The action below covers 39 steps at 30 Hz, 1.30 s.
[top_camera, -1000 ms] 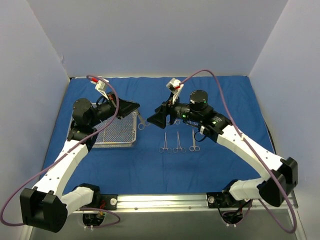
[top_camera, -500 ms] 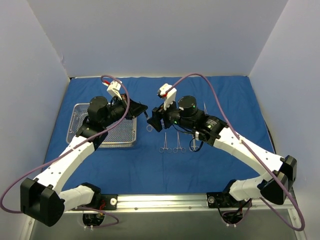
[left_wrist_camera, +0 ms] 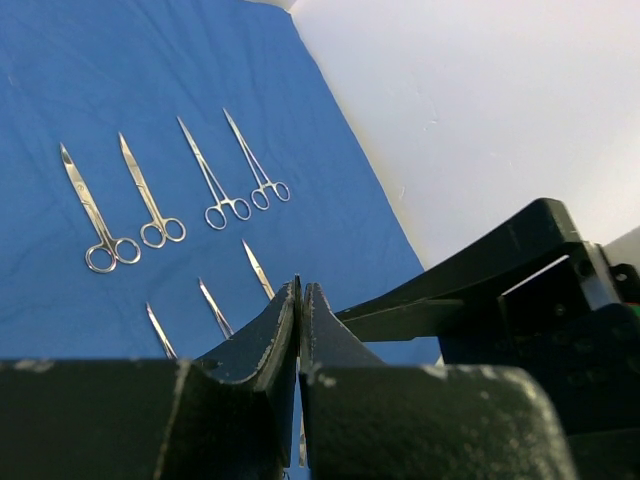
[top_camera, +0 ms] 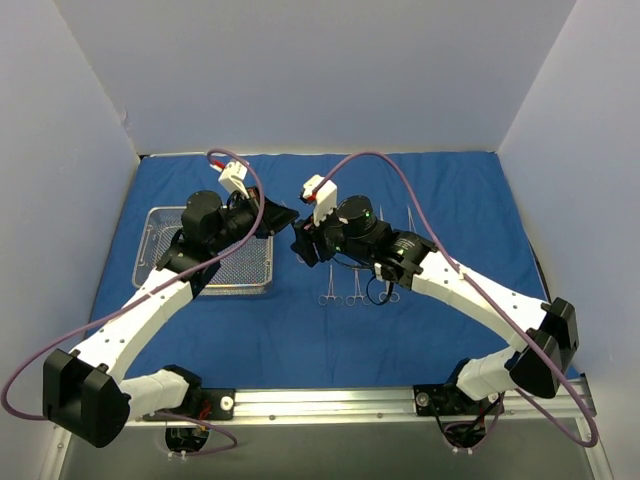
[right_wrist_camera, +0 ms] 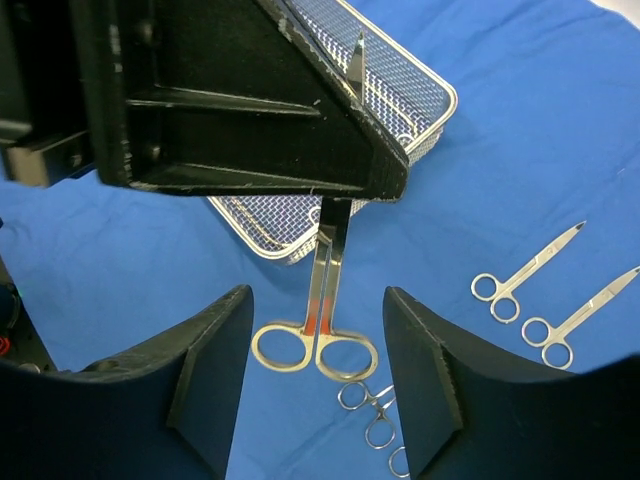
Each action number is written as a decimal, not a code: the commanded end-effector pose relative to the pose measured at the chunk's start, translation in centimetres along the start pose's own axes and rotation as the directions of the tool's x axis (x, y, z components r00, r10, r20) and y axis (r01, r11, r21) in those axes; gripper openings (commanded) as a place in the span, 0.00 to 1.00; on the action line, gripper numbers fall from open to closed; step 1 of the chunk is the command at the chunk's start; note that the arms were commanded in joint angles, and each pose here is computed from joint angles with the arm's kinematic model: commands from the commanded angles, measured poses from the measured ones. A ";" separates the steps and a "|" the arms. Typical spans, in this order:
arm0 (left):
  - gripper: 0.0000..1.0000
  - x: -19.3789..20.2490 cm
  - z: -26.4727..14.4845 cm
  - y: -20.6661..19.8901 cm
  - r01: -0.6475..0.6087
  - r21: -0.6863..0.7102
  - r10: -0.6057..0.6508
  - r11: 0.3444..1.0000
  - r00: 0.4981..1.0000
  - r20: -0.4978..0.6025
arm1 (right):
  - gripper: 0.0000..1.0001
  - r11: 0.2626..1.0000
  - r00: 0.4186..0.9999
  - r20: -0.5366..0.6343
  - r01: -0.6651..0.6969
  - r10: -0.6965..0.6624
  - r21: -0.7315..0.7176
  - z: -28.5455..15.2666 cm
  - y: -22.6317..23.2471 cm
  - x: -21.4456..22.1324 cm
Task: Open and lay out the surgical kit
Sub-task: Place the medical item in the surgical kit.
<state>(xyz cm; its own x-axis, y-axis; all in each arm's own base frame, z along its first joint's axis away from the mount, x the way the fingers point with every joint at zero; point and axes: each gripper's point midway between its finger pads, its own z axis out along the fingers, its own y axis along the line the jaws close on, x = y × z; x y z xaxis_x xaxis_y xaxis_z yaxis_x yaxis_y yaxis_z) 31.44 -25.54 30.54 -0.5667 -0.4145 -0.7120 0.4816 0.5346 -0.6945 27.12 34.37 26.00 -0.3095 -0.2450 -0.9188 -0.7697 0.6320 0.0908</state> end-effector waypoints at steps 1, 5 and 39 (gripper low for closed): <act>0.02 -2.0 -0.1 -2.4 -0.028 0.051 0.026 0.998 0.999 0.047 | 0.49 1.000 0.998 0.061 0.015 -0.016 0.007 0.2 0.1 -2.4; 0.02 -1.9 -0.1 -2.3 -0.036 0.044 0.034 0.998 0.998 0.044 | 0.43 1.000 0.998 0.059 0.014 -0.015 0.009 0.4 0.2 -2.4; 0.59 -2.3 -0.4 0.2 -0.087 -0.135 0.090 0.987 0.996 0.018 | 0.00 0.981 0.997 -0.067 -0.023 0.037 0.193 -0.2 -2.5 2.5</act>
<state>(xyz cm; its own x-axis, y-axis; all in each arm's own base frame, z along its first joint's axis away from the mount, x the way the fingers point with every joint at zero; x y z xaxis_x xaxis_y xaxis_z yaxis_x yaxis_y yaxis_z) 31.83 -25.42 29.19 -0.5897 -0.3694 -0.7182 0.4219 0.6173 -0.6640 28.18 33.79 23.83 -0.3419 -0.2882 -0.8945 -0.6956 0.7176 0.0346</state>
